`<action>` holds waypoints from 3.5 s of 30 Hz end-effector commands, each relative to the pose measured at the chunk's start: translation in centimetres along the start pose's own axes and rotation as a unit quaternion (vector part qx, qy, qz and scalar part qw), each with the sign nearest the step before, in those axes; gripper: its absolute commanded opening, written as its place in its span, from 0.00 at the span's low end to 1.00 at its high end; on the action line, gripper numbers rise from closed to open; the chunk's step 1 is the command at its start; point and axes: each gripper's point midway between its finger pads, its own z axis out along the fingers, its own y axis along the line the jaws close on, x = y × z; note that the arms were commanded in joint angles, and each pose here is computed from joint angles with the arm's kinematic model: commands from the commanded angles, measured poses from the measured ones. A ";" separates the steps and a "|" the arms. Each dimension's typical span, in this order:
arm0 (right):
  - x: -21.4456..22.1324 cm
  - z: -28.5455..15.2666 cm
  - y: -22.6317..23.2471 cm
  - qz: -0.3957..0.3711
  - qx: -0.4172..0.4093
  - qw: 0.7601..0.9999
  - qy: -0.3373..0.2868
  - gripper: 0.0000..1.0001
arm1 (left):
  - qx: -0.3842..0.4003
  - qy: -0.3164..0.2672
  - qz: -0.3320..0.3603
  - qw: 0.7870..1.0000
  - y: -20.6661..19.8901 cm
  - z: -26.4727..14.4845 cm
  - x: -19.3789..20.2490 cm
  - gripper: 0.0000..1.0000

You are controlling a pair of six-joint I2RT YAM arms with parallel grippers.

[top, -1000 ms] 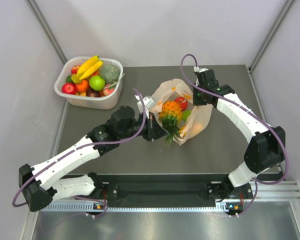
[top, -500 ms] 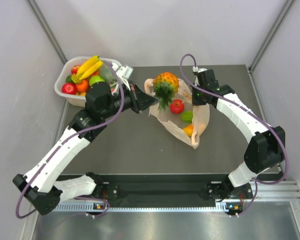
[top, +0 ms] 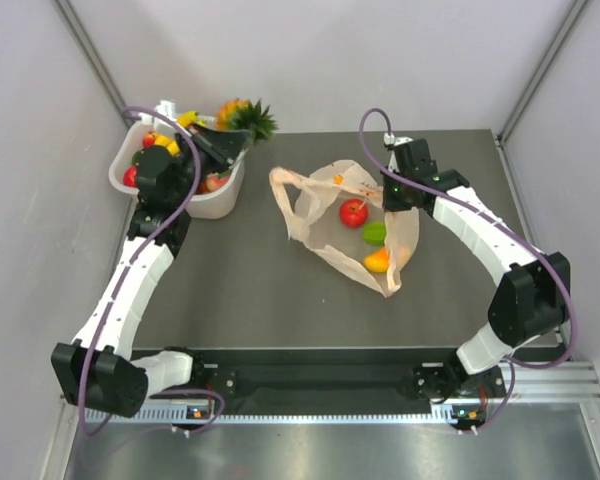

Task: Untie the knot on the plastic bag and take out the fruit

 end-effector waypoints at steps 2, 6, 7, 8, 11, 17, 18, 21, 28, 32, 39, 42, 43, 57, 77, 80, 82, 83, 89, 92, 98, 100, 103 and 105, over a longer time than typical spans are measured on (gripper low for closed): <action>-0.6 0.5 -0.2 -0.003 0.002 1.000 -0.012 0.00 | 0.111 -0.081 -0.081 0.987 -4.7 -0.4 -5.7 0.00; -0.4 0.6 0.0 -0.004 -0.006 1.000 -0.008 0.00 | 0.065 -0.152 -0.070 0.984 -2.6 -0.9 -8.4 0.00; -0.4 0.6 0.1 -0.004 -0.007 1.000 -0.007 0.00 | 0.043 -0.170 -0.026 0.984 -2.1 -0.9 -9.3 0.00; -0.3 0.7 0.1 -0.004 -0.008 1.000 -0.007 0.00 | 0.021 -0.180 -0.011 0.983 -1.4 -0.9 -9.8 0.00; -0.2 0.7 0.3 -0.004 -0.013 1.000 -0.005 0.00 | -0.055 -0.221 0.056 0.972 1.5 -0.8 -11.5 0.00; 0.2 1.1 0.7 -0.008 -0.018 1.000 0.002 0.00 | -0.178 -0.246 0.149 0.941 7.9 0.5 -13.2 0.00; 0.2 1.1 0.7 -0.008 -0.020 1.000 0.002 0.00 | -0.192 -0.247 0.160 0.936 8.9 0.6 -13.4 0.00; 0.5 1.2 0.9 -0.011 -0.022 1.000 0.006 0.00 | -0.208 -0.244 0.182 0.929 11.3 1.7 -13.4 0.00; 0.9 1.4 1.2 -0.017 -0.025 0.999 0.012 0.00 | -0.236 -0.241 0.184 0.923 16.6 4.2 -13.1 0.00; 0.9 1.3 1.2 -0.019 -0.025 0.999 0.011 0.00 | -0.255 -0.223 0.175 0.924 19.0 5.1 -12.4 0.03; 0.7 1.1 1.4 -0.019 -0.028 0.999 0.007 0.00 | -0.285 -0.203 0.163 0.923 21.4 5.0 -11.0 0.75; 0.6 0.9 1.4 -0.019 -0.028 0.999 0.006 0.00 | -0.261 -0.201 0.160 0.931 19.6 4.8 -11.2 0.97; 0.5 0.8 1.4 -0.018 -0.028 0.999 0.006 0.00 | -0.243 -0.196 0.160 0.936 18.7 4.8 -11.1 0.99; 0.9 -3.1 1.7 -0.028 -0.043 0.999 0.003 0.00 | 0.189 0.088 0.138 0.968 -4.8 -3.0 8.8 0.87; 3.0 -7.8 3.2 -0.052 -0.062 0.997 0.019 0.00 | 0.353 0.337 0.284 0.825 -9.0 -8.2 35.1 0.66; 3.1 -8.2 3.2 -0.056 -0.064 0.996 0.022 0.00 | 0.324 0.352 0.327 0.815 -6.0 -6.5 36.9 0.66; 3.1 -8.5 3.4 -0.058 -0.071 0.996 0.020 0.00 | 0.317 0.347 0.336 0.816 -4.5 -4.9 37.5 0.66; 3.2 -8.7 3.6 -0.059 -0.075 0.995 0.019 0.00 | 0.317 0.342 0.338 0.818 -4.2 -4.2 37.5 0.66; 3.6 -8.6 3.8 -0.061 -0.084 0.994 0.025 0.00 | 0.301 0.360 0.335 0.817 -0.5 -0.2 39.9 0.66; 3.7 -8.4 4.0 -0.062 -0.090 0.994 0.028 0.00 | 0.302 0.373 0.330 0.813 0.4 1.3 41.8 0.66; 4.2 -7.9 4.3 -0.069 -0.099 0.992 0.036 0.00 | 0.322 0.369 0.314 0.813 0.2 3.6 43.8 0.71; 4.3 -7.8 4.3 -0.070 -0.100 0.992 0.037 0.00 | 0.317 0.376 0.312 0.813 0.9 4.0 44.8 0.71; 4.3 -7.7 4.5 -0.071 -0.105 0.991 0.036 0.00 | 0.311 0.382 0.312 0.813 1.7 4.8 45.8 0.73; 4.4 -7.5 4.6 -0.071 -0.107 0.991 0.038 0.00 | 0.307 0.387 0.306 0.814 2.2 5.1 46.6 0.75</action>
